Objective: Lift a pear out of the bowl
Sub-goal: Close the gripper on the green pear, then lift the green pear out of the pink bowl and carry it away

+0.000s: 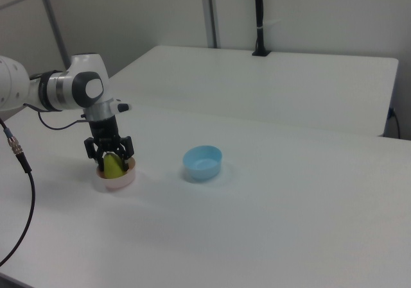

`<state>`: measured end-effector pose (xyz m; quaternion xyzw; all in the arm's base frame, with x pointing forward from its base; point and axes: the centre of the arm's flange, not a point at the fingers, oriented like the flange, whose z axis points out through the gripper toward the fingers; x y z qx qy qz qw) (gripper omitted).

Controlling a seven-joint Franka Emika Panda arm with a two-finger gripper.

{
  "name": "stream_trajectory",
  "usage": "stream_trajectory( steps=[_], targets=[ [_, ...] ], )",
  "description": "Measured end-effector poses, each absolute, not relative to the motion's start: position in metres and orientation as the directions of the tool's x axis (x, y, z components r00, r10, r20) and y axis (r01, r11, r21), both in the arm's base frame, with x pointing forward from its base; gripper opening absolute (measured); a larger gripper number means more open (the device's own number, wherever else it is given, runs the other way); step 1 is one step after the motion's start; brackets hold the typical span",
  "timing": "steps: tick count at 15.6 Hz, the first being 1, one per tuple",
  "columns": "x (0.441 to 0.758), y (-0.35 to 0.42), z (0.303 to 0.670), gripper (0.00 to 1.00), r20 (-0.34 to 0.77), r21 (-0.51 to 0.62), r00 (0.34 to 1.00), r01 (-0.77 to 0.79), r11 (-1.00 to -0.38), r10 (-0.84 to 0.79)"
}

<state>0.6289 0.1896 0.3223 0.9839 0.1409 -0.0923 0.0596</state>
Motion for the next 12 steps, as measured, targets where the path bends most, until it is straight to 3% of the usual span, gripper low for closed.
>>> stream_trajectory(
  steps=[2, 8, 12],
  targets=[
    [0.629, 0.191, 0.322, 0.70, -0.200, 0.090, 0.936, 0.311, -0.946, 0.289],
    [0.631, 0.190, 0.331, 0.70, -0.187, 0.085, 0.934, 0.324, -0.942, 0.305],
    [0.628, 0.172, 0.389, 0.70, -0.154, 0.065, 0.936, 0.329, -0.942, 0.316]
  ],
)
